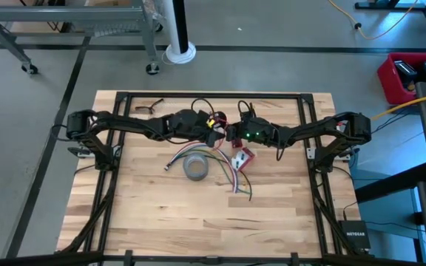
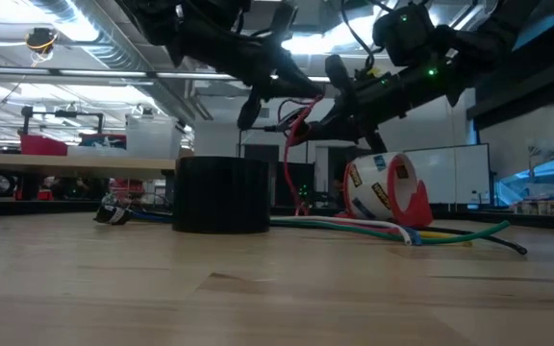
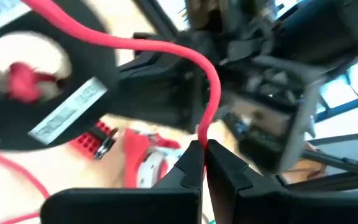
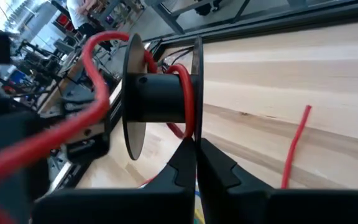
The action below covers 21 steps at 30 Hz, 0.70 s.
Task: Coil cords
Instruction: Coil the red wire on the black spool
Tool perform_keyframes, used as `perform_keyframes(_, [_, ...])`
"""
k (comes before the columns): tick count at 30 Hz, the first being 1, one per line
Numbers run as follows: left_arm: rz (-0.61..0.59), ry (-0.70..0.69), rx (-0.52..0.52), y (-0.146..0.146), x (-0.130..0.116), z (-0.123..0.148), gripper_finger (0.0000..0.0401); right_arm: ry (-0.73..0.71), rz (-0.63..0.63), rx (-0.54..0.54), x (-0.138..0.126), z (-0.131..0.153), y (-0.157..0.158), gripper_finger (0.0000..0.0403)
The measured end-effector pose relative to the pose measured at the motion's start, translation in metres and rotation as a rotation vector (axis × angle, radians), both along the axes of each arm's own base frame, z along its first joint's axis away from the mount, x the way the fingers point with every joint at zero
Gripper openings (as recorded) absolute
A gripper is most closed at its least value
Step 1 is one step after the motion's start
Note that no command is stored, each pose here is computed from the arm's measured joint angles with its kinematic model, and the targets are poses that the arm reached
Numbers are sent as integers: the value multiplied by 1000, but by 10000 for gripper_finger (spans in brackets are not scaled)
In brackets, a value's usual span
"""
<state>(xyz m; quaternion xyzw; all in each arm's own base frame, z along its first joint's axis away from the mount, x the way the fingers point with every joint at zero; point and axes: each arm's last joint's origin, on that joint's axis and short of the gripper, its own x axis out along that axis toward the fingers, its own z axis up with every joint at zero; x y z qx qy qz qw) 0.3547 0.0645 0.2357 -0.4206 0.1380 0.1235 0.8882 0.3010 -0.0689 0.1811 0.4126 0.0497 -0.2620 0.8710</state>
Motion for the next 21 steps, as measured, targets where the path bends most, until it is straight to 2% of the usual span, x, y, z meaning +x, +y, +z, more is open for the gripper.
perform_keyframes(3, [10,27,-5,2,-1,-2,0,-22,11,0,1,2,0,5])
perform_keyframes(9, [37,-81,7,10,1,8,0,-10,28,8,1,1,1,5])
perform_keyframes(21, [63,-114,0,29,-3,10,0,-10,87,22,1,1,2,5])
